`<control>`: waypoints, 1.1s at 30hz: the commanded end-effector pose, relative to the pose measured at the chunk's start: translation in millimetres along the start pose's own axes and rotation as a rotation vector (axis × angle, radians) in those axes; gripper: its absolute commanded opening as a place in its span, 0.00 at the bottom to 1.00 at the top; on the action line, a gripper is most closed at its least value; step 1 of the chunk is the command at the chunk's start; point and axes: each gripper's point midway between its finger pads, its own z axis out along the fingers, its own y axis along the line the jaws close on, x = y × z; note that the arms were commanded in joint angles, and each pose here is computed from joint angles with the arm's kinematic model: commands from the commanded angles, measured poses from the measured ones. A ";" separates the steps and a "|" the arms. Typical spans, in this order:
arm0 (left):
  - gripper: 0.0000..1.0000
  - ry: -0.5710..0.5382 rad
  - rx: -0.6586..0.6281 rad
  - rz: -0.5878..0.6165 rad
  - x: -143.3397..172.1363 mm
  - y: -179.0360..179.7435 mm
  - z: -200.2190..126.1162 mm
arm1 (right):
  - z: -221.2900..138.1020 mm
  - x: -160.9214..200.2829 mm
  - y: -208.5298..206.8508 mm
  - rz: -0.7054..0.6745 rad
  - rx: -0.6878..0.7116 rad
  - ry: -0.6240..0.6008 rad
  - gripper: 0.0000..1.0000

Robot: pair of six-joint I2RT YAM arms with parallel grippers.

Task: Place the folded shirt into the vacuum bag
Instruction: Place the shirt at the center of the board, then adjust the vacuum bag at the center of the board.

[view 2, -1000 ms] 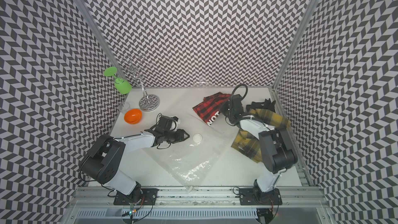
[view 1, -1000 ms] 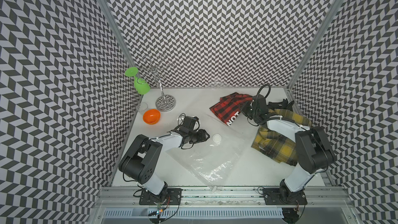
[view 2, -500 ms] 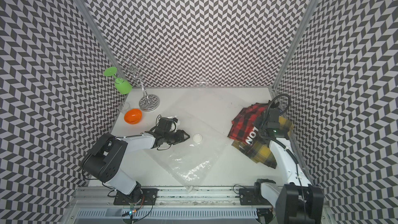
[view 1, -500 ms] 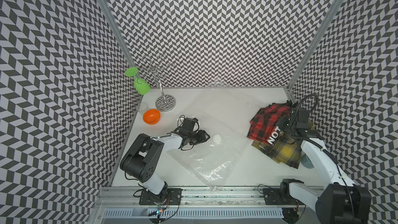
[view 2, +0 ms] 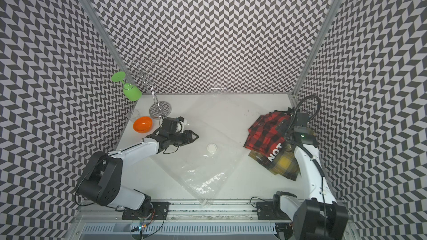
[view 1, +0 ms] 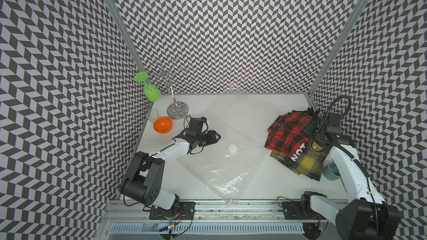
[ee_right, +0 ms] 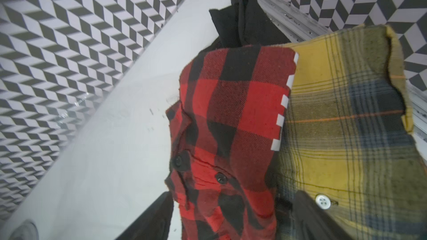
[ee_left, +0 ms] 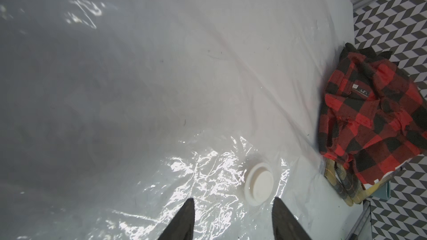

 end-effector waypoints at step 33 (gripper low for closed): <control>0.56 0.117 -0.066 0.002 59.1 22.4 18.5 | 45.7 270.1 90.6 0.032 -0.349 0.565 0.54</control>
